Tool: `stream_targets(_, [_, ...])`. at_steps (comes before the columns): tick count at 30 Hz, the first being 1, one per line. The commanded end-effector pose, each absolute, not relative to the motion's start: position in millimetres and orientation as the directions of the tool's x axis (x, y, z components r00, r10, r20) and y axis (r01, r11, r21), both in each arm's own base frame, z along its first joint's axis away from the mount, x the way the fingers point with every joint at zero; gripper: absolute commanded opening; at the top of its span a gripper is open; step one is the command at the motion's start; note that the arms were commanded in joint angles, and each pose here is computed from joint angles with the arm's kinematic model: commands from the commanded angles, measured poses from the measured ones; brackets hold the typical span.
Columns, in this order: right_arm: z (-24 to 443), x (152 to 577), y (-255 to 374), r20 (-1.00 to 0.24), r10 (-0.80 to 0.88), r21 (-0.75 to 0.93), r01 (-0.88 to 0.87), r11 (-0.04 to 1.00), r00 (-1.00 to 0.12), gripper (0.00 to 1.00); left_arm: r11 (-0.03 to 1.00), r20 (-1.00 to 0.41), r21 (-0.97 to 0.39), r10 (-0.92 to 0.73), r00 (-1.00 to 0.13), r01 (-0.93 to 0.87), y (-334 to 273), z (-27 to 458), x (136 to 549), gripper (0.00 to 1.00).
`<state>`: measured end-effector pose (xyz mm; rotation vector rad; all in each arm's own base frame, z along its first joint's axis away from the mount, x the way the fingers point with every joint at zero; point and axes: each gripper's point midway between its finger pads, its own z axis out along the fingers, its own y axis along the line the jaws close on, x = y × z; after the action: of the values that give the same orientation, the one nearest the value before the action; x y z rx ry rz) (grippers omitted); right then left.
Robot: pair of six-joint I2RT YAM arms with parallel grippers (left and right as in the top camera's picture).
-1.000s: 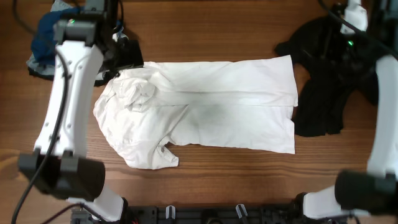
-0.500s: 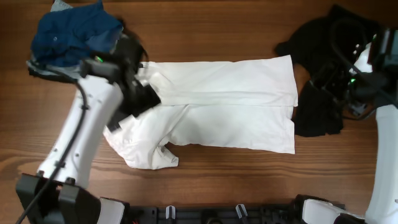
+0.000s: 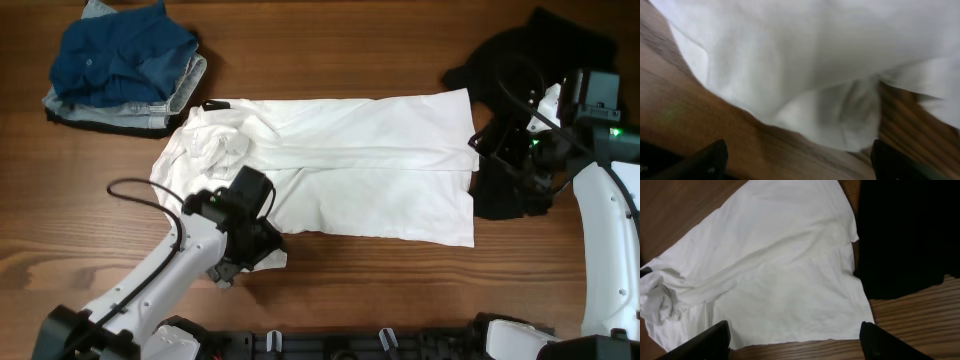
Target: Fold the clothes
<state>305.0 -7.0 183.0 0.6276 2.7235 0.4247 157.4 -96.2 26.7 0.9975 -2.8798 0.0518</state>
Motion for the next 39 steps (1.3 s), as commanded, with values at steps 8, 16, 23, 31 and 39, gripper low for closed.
stream_targets(8, [183,309,8,-0.250,0.399,0.368,0.295,0.882,-0.882,0.83,0.811,0.037,0.006,-0.585,-0.810,-0.585,-86,1,159,0.91])
stream_targets(16, [183,308,9,-0.246,0.400,0.368,0.297,0.881,-0.883,0.83,0.809,0.093,0.075,-0.588,-0.804,-0.583,-84,-14,148,0.20])
stream_targets(23, [179,298,10,-0.202,0.401,0.359,0.314,0.879,-0.893,0.82,0.826,0.149,0.065,-0.563,-0.813,-0.560,-93,12,155,0.04])
stream_targets(31, [174,287,7,-0.164,0.405,0.327,0.338,0.883,-0.900,0.81,0.942,-0.096,-0.050,-0.334,-0.938,-0.331,-105,130,247,0.04])
stream_targets(39, [130,258,11,-0.018,0.440,0.285,0.418,0.863,-0.898,0.79,0.932,-0.251,-0.023,-0.356,-0.900,-0.362,-90,135,286,0.04])
